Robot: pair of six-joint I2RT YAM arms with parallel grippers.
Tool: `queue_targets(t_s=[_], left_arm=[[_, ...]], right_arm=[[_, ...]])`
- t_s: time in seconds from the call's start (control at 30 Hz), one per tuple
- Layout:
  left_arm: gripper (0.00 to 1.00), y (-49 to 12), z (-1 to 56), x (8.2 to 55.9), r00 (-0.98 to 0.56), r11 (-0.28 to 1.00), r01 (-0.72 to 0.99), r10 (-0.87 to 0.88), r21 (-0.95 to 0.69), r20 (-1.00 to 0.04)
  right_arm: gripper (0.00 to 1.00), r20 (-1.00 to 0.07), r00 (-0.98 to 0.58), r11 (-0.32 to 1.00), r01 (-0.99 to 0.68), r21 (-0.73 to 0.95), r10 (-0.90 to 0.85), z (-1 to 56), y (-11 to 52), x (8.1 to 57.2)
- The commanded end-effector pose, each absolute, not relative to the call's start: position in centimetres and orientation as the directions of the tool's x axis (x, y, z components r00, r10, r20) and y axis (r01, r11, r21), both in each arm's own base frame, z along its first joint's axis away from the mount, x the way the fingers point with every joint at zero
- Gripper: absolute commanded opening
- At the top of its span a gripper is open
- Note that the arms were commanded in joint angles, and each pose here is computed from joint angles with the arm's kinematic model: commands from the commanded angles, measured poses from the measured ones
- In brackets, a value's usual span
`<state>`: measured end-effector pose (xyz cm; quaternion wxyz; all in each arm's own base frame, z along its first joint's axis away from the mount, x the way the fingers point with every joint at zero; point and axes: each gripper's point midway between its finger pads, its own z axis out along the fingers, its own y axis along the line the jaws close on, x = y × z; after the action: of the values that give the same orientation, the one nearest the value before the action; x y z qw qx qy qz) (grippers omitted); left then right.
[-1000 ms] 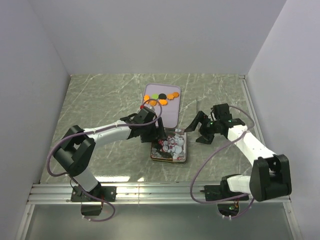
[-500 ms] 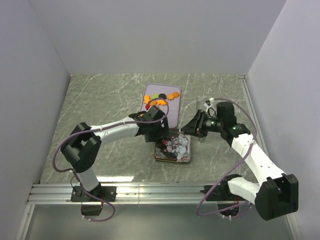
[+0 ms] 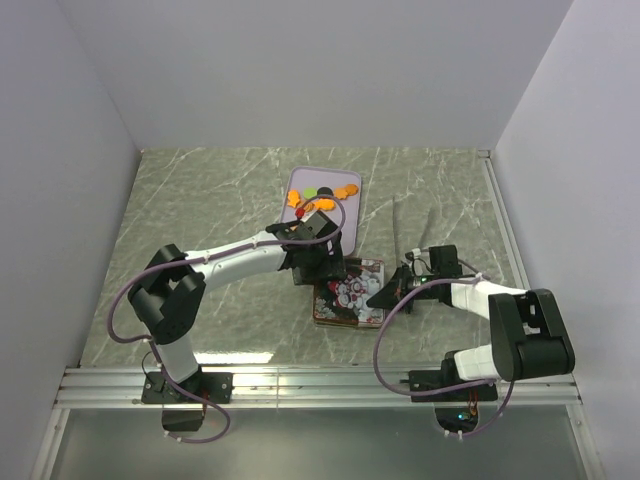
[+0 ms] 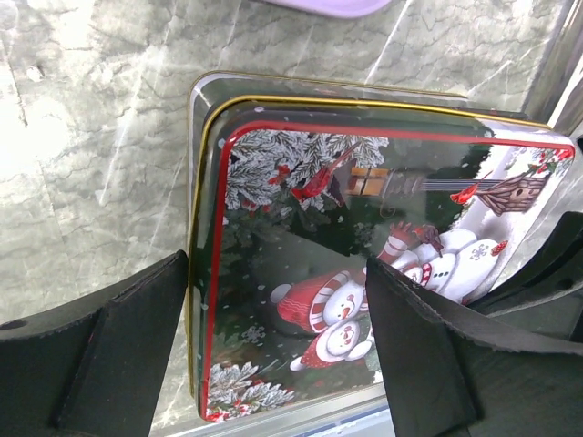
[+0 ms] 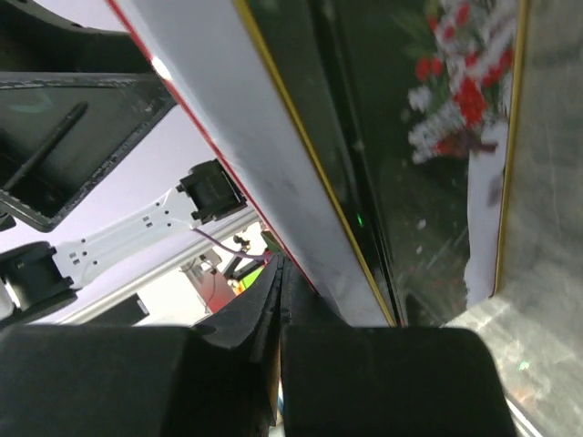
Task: Pack the cookies
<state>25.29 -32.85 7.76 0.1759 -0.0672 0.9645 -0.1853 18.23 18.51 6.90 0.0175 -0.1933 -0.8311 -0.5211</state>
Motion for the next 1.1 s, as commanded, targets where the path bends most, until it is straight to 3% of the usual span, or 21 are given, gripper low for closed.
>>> queue_targets(t_s=[0.0,0.57,0.7,1.07], left_arm=[[0.84,-33.4,9.4,25.8,-0.914,0.916,-0.081,-0.225,-0.392,-0.337],[0.87,-31.3,10.9,26.6,-0.893,0.949,-0.092,-0.212,-0.300,-0.397],[0.88,-29.8,11.7,26.8,-0.885,0.955,-0.106,-0.218,-0.277,-0.412],[0.88,-23.4,19.4,29.3,-0.775,0.954,-0.085,-0.244,-0.286,-0.582]], right_arm=[[0.00,0.186,-0.900,0.509,0.382,0.771,0.394,2.7,16.7,18.3],[0.00,-0.119,-0.919,0.580,0.133,0.804,0.376,12.9,16.1,22.3],[0.00,-0.148,-0.914,0.588,0.114,0.801,0.379,14.2,15.9,22.4],[0.00,-0.302,-0.873,0.612,-0.005,0.791,0.384,20.9,15.8,23.2]])
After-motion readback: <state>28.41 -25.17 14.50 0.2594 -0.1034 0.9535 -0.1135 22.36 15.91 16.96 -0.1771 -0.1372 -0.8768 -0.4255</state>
